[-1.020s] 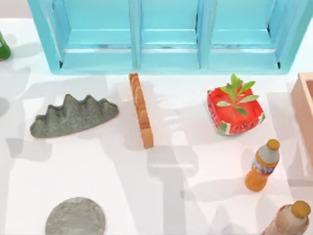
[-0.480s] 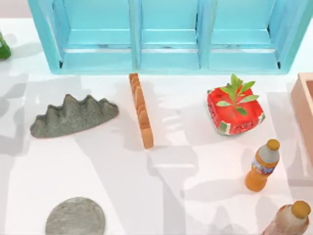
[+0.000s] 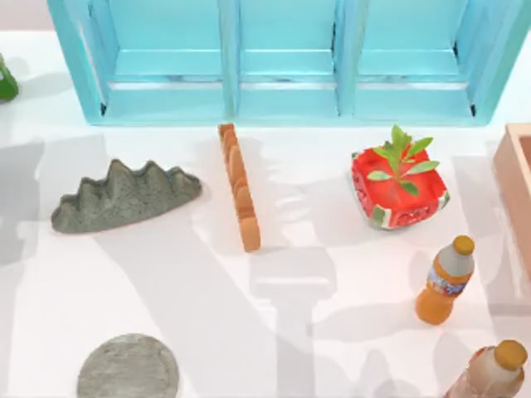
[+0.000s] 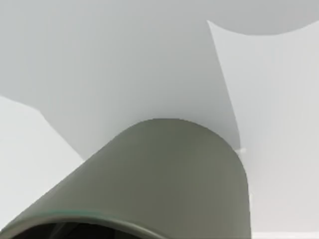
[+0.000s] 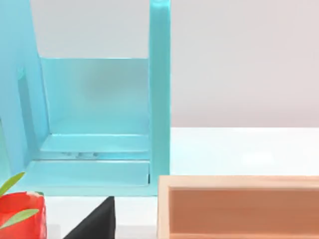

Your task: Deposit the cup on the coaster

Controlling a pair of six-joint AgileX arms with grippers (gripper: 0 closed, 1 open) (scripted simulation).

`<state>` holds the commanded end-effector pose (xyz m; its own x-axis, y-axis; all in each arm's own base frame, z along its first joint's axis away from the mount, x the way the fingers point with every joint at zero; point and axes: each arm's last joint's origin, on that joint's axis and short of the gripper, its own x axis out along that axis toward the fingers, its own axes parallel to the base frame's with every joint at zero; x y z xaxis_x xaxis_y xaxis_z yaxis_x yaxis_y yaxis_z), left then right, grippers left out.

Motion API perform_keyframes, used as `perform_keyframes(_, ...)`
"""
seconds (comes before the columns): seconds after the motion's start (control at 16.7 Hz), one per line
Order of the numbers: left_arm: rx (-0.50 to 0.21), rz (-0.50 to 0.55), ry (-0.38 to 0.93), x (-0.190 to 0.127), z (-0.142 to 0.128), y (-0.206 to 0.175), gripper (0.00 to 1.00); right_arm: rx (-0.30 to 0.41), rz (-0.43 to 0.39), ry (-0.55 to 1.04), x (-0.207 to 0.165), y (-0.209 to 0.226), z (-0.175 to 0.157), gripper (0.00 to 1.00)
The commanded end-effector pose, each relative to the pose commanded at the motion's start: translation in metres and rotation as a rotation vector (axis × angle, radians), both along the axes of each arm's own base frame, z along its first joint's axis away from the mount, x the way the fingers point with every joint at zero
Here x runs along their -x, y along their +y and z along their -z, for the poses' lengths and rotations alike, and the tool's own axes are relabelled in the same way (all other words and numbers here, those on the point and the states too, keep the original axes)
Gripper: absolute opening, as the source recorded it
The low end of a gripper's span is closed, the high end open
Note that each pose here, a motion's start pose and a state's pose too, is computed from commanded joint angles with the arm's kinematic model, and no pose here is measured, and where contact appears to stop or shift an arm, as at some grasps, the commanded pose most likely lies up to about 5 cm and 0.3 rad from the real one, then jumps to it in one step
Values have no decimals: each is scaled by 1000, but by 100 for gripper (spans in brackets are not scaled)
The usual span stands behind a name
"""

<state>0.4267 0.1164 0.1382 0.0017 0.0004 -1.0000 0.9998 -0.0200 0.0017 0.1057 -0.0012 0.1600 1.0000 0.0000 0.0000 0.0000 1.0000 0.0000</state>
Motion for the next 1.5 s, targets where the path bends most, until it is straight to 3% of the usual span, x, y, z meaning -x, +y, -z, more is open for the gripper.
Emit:
perform_keyframes(0.06, 0, 0, 0, 0, 0, 0, 100, 0, 0, 0, 0, 0, 0, 100)
perform_keyframes(0.84, 0, 0, 0, 0, 0, 0, 2, 0, 0, 0, 0, 0, 0, 100)
perform_keyframes(1.5, -4, -2, -6, -1, -2, -3, 0, 0, 0, 0, 0, 0, 0, 100)
